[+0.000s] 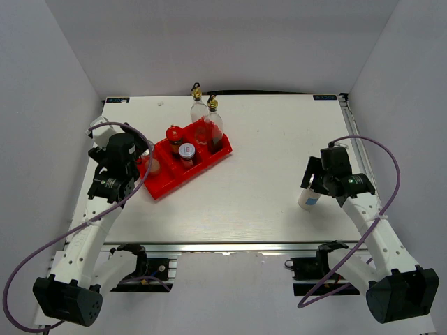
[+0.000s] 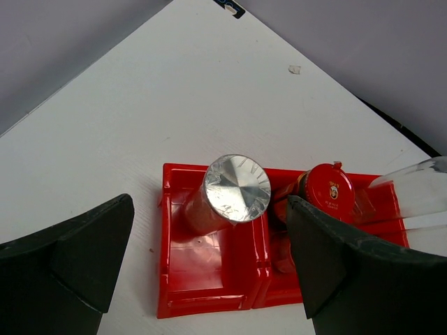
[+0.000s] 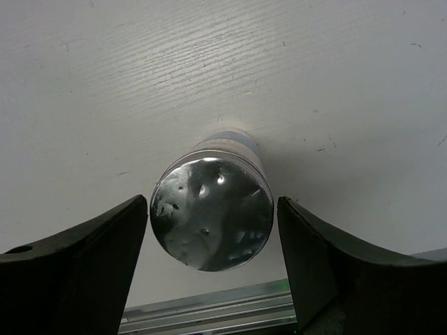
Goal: Organize the condiment bottles
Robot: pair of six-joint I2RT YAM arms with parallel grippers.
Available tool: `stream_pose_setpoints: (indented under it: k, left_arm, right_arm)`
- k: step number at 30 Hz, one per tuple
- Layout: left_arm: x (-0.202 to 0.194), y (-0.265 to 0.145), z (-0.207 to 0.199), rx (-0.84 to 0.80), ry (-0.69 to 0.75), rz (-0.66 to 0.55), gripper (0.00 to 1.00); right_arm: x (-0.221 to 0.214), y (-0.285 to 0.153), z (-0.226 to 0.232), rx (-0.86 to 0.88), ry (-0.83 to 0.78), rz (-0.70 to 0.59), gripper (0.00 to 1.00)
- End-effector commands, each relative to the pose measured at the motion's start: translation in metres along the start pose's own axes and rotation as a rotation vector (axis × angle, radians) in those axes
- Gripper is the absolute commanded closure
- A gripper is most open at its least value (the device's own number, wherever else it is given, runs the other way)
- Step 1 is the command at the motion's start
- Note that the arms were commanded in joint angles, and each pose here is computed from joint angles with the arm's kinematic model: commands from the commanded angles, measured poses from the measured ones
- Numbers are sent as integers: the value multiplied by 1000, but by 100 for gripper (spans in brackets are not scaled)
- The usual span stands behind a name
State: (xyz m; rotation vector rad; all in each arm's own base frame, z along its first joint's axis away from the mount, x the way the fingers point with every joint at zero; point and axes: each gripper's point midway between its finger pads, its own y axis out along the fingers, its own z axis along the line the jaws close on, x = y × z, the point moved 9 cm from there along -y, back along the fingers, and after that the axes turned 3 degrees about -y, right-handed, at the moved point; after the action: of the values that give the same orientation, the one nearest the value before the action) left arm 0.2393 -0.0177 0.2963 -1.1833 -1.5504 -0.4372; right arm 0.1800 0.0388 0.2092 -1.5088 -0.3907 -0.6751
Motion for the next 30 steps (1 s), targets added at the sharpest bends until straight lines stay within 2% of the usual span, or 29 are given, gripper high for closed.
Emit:
stream_pose_setpoints:
  k: [1, 2, 4, 5, 6, 9, 10, 15, 19, 25, 26, 28, 30]
  left_arm:
    - [5, -3, 5, 23, -32, -35, 2]
    - [5, -4, 5, 23, -33, -35, 2]
    - [4, -4, 5, 20, -32, -35, 2]
    - [5, -4, 5, 20, -34, -36, 2]
    - [5, -4, 5, 19, -36, -38, 2]
    - [6, -5, 6, 13, -46, -47, 2]
    - [4, -5, 6, 12, -44, -46, 2]
    - [1, -2, 6, 22, -35, -34, 2]
    - [0, -2, 4, 11, -47, -25, 2]
    - [1, -4, 7, 42, -72, -25, 2]
    - [0, -5, 10, 65, -62, -20, 2]
    - [4, -6, 12, 103, -83, -35, 2]
    - [7, -6, 18, 179, -90, -61, 2]
  right_arm:
    - [0, 3, 1, 4, 28, -4, 21]
    - [0, 4, 1, 2, 30, -2, 23]
    - [0, 5, 1, -1, 33, 0, 34]
    - [1, 4, 1, 2, 35, -5, 41]
    - [2, 3, 1, 2, 33, -8, 53]
    - [10, -2, 5, 44, 15, -36, 72]
    - [11, -5, 11, 102, -7, -36, 74]
    - [21, -29, 58, 400, -198, -136, 81]
    - [19, -59, 127, 643, -406, -209, 85]
    - [13, -90, 224, 897, -650, -297, 88]
    - [23, -101, 240, 950, -643, -355, 88]
    - [14, -101, 271, 1032, -680, -322, 90]
    - [13, -106, 305, 1103, -716, -360, 92]
